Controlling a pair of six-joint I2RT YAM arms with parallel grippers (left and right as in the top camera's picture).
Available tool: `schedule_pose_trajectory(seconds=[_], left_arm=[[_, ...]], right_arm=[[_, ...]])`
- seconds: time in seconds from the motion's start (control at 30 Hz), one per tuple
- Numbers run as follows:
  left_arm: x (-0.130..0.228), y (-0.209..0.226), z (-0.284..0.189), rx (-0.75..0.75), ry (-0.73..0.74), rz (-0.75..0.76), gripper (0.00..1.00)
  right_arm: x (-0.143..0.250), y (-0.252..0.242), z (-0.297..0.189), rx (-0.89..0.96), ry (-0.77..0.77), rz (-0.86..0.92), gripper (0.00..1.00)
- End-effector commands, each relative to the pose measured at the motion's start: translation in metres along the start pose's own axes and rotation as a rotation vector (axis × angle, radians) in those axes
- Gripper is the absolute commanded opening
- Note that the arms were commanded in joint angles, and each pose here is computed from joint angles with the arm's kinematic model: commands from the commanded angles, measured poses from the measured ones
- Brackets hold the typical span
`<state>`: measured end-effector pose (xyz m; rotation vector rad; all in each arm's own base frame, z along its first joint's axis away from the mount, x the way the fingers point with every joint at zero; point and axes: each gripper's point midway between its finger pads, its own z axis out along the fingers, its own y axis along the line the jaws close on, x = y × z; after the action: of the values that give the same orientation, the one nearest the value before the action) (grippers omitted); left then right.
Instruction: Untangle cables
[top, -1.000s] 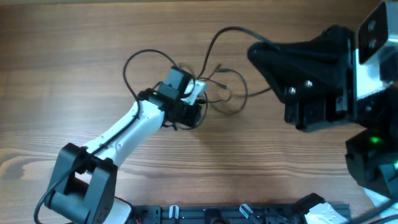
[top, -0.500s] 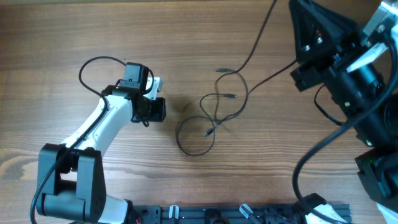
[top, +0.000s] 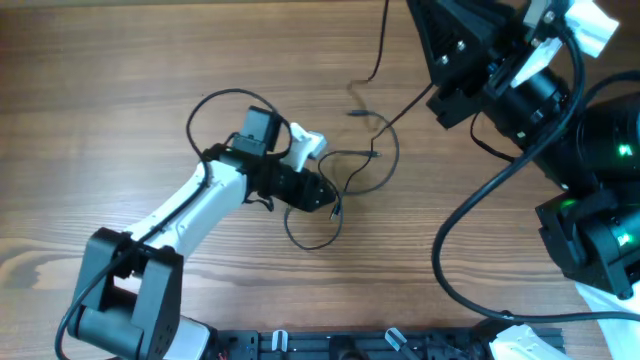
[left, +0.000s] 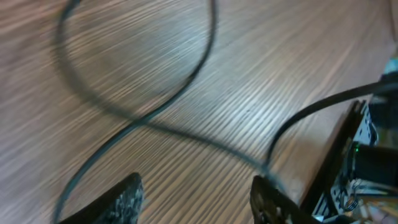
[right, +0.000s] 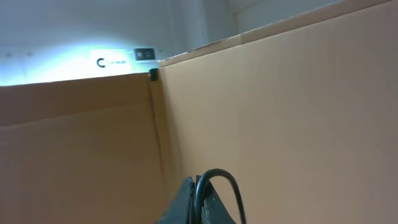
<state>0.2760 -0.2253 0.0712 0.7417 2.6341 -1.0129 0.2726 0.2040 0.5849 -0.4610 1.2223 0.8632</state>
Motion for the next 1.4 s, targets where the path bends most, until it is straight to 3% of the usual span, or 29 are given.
schedule_pose_trajectory(seconds=[0.0, 0.2, 0.3, 0.57, 0.93, 1.1, 1.17, 1.37], left_arm=[[-0.006, -0.021, 0.012, 0.051, -0.016, 0.093, 0.58], [-0.027, -0.023, 0.015, 0.024, -0.088, 0.061, 0.51], [-0.033, -0.024, 0.015, 0.03, -0.111, 0.001, 0.41], [-0.039, 0.0, 0.015, -0.098, -0.174, -0.485, 0.45], [-0.042, 0.0, 0.017, -0.097, -0.206, -0.736, 0.22], [-0.041, 0.002, 0.019, -0.13, -0.222, -0.761, 0.15], [-0.043, 0.002, 0.017, -0.111, -0.22, -0.768, 0.04], [-0.056, -0.021, -0.013, -0.026, -0.268, -0.707, 0.04]], right_arm=[[-0.008, 0.018, -0.006, -0.082, -0.005, 0.001, 0.04], [-0.015, 0.031, -0.015, -0.128, -0.012, -0.008, 0.04], [-0.017, 0.033, -0.017, -0.132, -0.018, -0.012, 0.04], [-0.014, 0.032, -0.018, -0.129, -0.004, -0.005, 0.04], [-0.012, 0.033, -0.02, -0.123, 0.01, 0.001, 0.04], [-0.009, 0.032, -0.02, -0.119, 0.021, 0.004, 0.04], [-0.007, 0.028, -0.02, -0.1, 0.028, -0.006, 0.04], [0.015, -0.01, -0.02, 0.101, 0.1, -0.059, 0.04]])
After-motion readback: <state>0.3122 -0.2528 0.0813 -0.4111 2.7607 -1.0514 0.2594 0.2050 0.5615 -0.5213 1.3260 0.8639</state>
